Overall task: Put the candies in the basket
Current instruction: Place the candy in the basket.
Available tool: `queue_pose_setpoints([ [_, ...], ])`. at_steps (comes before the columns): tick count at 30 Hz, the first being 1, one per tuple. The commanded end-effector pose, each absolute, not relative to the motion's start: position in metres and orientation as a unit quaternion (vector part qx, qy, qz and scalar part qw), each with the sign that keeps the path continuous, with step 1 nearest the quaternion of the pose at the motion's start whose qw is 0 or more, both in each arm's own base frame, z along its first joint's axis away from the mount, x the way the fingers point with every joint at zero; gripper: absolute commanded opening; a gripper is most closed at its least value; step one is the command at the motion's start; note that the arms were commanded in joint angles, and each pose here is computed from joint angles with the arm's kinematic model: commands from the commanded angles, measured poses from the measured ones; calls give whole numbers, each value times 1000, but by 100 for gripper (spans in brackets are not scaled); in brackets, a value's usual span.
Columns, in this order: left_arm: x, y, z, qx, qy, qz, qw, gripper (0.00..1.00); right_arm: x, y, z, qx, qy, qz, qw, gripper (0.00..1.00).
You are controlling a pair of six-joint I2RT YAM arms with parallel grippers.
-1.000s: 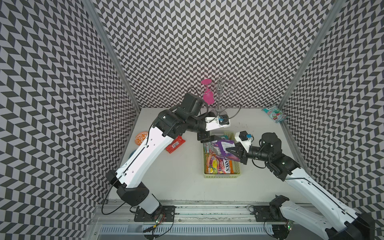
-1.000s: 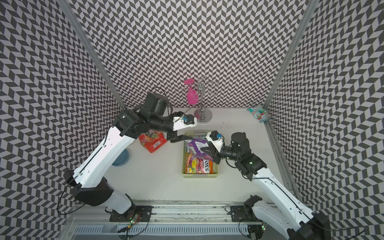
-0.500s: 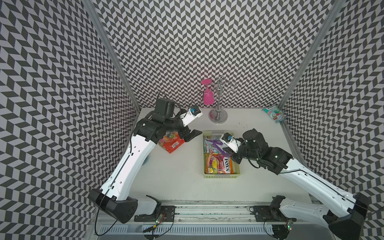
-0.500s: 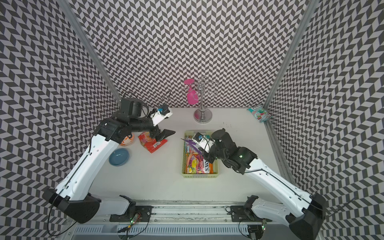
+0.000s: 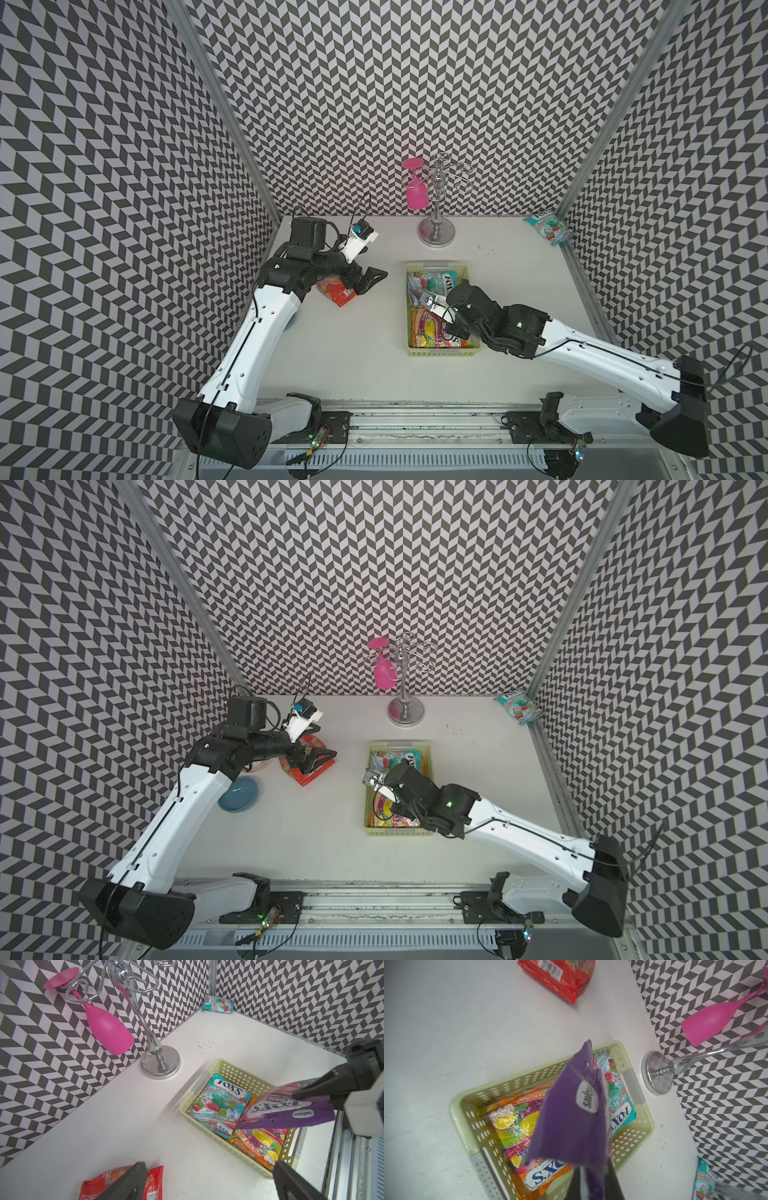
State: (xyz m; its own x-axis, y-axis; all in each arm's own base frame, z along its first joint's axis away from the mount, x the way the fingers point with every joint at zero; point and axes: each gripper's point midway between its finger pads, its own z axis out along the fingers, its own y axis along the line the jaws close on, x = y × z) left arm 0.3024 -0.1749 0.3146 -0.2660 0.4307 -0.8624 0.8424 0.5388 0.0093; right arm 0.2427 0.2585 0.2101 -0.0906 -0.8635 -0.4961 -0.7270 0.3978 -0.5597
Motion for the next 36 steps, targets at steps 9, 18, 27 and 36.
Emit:
queue_pose_setpoints([
  [9, 302, -173, 326, 415, 744, -265, 451, 99, 258, 273, 182, -573, 708, -163, 379, 0],
  [18, 306, -173, 327, 414, 744, -266, 452, 99, 255, 290, 159, -597, 695, -162, 366, 1],
  [27, 303, -173, 328, 416, 741, -270, 453, 99, 252, 293, 117, -604, 710, -174, 317, 7],
  [36, 302, -175, 326, 417, 740, -274, 452, 99, 231, 293, 98, -620, 721, -149, 269, 25],
])
